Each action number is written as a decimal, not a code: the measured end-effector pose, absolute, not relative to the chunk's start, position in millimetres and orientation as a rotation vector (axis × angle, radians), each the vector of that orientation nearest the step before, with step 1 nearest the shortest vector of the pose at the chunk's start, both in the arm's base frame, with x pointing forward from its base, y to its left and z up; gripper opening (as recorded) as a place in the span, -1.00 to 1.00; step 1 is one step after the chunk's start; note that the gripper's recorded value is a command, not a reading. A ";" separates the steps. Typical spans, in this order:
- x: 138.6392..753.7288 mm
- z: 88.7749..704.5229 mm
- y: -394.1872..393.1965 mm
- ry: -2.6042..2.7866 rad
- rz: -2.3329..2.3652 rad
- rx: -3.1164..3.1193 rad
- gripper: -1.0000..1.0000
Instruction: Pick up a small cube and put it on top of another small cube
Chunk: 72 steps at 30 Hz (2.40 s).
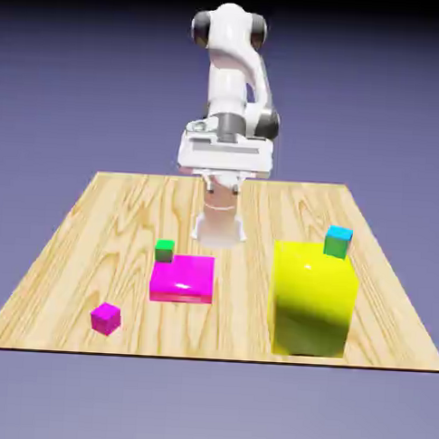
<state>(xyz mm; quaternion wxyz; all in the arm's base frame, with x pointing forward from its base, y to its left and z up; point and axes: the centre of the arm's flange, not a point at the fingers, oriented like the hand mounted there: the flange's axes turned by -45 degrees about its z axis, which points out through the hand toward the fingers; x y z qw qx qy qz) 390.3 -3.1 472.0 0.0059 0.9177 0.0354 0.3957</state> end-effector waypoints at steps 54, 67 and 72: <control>394.7 125.7 -409.3 1.506 2.123 2.690 0.00; 389.8 78.1 -395.0 1.590 2.154 2.683 -1.00; 473.3 180.5 -289.1 1.791 2.249 2.540 -1.00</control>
